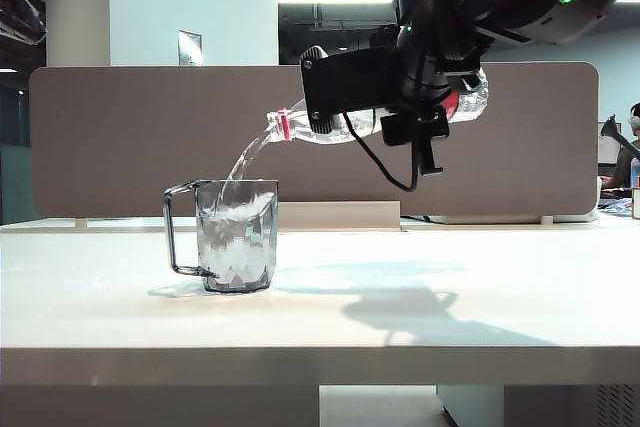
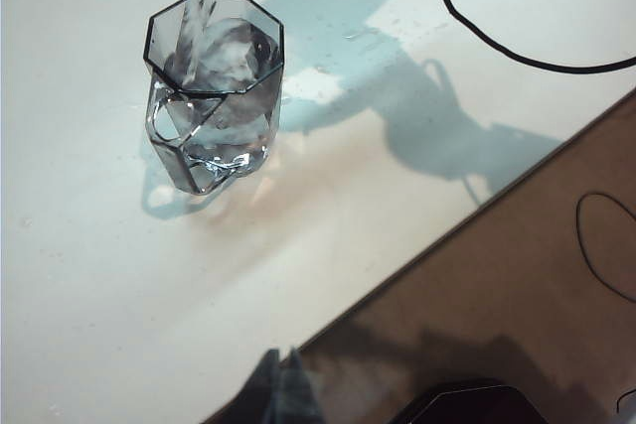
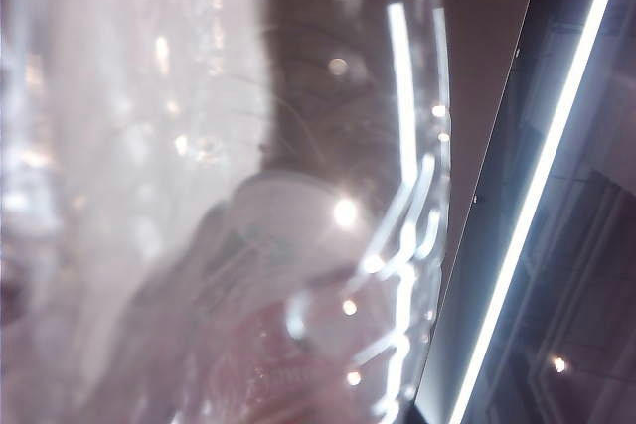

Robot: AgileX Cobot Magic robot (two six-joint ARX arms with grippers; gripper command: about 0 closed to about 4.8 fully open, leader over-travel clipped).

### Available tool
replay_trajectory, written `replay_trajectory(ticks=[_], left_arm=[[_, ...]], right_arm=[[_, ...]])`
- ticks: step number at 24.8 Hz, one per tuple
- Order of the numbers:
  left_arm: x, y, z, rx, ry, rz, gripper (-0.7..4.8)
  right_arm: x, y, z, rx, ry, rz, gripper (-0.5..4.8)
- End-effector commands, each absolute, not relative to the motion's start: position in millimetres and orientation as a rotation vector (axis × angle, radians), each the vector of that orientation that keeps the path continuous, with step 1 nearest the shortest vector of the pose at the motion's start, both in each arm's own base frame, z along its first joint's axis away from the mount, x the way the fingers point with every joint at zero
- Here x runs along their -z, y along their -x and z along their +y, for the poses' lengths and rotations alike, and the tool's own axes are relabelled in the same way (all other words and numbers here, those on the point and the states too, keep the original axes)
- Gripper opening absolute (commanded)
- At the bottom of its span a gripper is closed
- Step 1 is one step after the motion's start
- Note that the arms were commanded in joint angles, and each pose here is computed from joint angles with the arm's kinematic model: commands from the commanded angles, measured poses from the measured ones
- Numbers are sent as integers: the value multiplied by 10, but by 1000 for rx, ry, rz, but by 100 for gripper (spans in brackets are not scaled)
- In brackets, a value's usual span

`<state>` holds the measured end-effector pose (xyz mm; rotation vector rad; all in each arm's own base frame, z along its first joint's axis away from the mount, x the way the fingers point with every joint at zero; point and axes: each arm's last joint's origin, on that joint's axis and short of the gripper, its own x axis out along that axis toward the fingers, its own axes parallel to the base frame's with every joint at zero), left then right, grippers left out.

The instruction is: Pick up the mineral water bottle on the table and pour water into the mug until it's full.

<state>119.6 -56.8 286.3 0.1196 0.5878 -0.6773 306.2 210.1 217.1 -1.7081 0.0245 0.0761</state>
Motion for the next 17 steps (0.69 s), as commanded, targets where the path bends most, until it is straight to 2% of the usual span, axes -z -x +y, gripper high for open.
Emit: replay_trajectory(ticks=[1,9,13,17], left_arm=[[-2885,-1196,-569,682,-117,572,-5],[-2885,-1196,-569,682,-118,572,-5],[-2885,-1196,-569,682,-118,571,-5],[-2886,-1196,-570,683,-117,571,-5]], right_arm=[[-2271,-3058,2107,-30,1670,-6,198],[-2271,-3051,2117,-31,1660,-6,198],[-2240,-3021,2158,-61,1490,9,198],[-2143,-2948,2220,-109,1105,68,198]])
